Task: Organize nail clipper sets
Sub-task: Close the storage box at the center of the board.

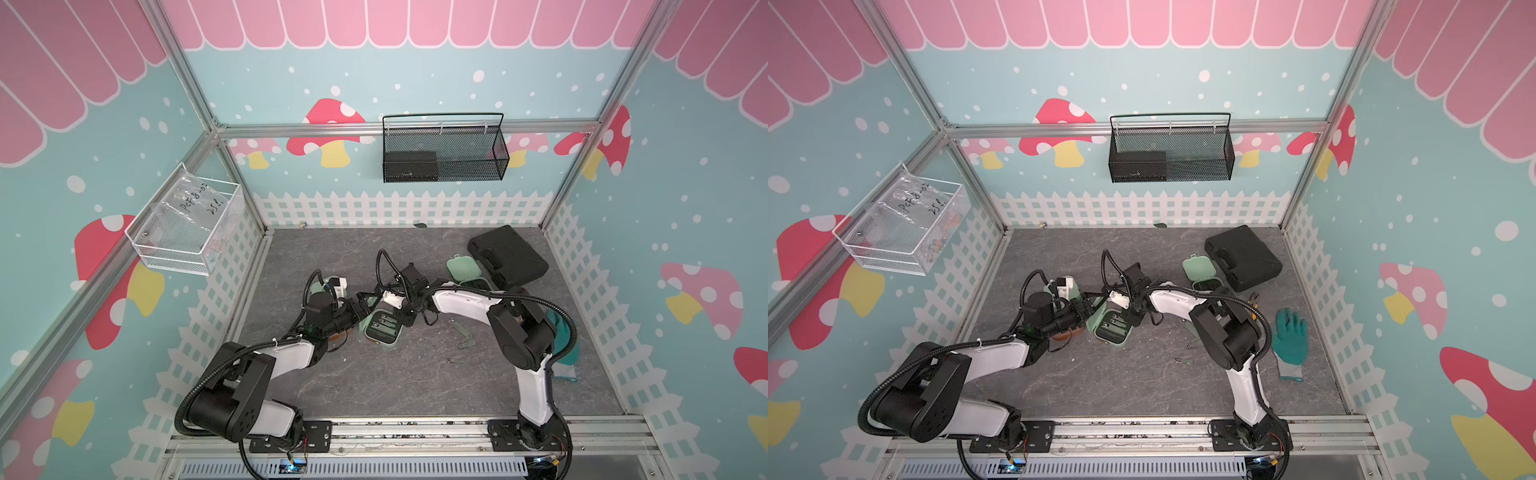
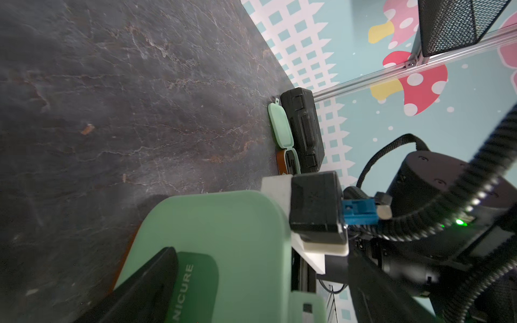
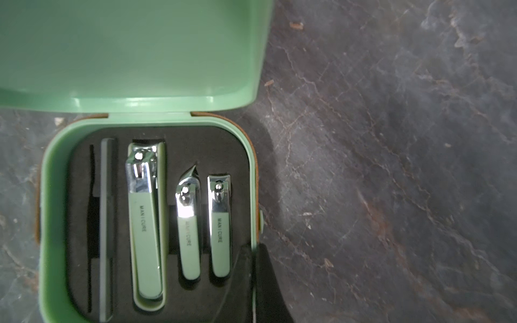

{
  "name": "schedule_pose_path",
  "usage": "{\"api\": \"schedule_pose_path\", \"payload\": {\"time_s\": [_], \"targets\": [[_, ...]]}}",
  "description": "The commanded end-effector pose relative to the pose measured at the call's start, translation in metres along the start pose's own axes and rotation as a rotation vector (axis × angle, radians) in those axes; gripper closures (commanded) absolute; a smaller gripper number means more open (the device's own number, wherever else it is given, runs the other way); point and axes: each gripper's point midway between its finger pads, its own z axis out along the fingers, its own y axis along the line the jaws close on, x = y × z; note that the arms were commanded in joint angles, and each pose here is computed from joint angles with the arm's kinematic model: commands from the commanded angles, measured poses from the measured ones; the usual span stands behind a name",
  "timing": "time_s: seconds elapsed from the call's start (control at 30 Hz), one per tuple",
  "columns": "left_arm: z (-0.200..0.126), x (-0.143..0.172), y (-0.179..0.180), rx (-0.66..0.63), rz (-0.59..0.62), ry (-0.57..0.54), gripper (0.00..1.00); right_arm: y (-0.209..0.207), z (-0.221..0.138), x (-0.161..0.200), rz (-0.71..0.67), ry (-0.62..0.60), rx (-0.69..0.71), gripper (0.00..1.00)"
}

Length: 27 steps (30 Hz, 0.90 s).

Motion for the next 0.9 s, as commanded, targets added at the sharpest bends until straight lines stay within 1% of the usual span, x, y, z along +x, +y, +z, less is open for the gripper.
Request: {"api": "schedule_pose_path", "payload": {"time_s": [0.0, 0.07, 0.13, 0.27, 0.37, 0.4, 0.47, 0.57, 0.63, 0.7, 0.77, 0.87], "targets": [[0.004, 0.004, -0.029, 0.113, 0.025, 0.031, 0.03, -0.009, -0.003, 0.000, 0.068, 0.006, 0.056, 0.81], [0.005, 0.007, -0.031, 0.115, 0.028, 0.047, 0.03, -0.013, -0.014, 0.000, 0.134, -0.001, 0.095, 0.73], [0.006, 0.011, -0.033, 0.115, 0.032, 0.058, 0.04, -0.018, -0.031, 0.000, 0.203, -0.013, 0.140, 0.68], [0.007, 0.020, -0.041, 0.122, 0.046, 0.084, 0.04, -0.027, -0.079, 0.000, 0.375, -0.077, 0.237, 0.59], [0.009, 0.022, -0.046, 0.123, 0.061, 0.093, 0.04, -0.024, -0.110, 0.006, 0.498, -0.132, 0.266, 0.51], [0.011, 0.032, -0.053, 0.131, 0.076, 0.119, 0.04, -0.022, -0.118, 0.009, 0.543, -0.153, 0.261, 0.48], [0.015, 0.038, -0.056, 0.120, 0.092, 0.137, 0.04, -0.016, -0.132, 0.010, 0.631, -0.209, 0.218, 0.44], [0.022, 0.048, -0.051, 0.089, 0.105, 0.161, 0.04, 0.003, -0.143, 0.004, 0.735, -0.314, 0.077, 0.41], [0.025, 0.053, -0.041, 0.059, 0.098, 0.167, 0.05, 0.015, -0.143, 0.001, 0.790, -0.361, -0.015, 0.40], [0.028, 0.058, -0.026, 0.020, 0.084, 0.175, 0.05, 0.025, -0.137, 0.000, 0.847, -0.382, -0.090, 0.40], [0.031, 0.062, -0.011, -0.022, 0.073, 0.181, 0.06, 0.031, -0.130, 0.000, 0.881, -0.390, -0.137, 0.40], [0.037, 0.069, 0.012, -0.093, 0.062, 0.204, 0.07, 0.033, -0.115, 0.005, 0.911, -0.368, -0.158, 0.40]]}}
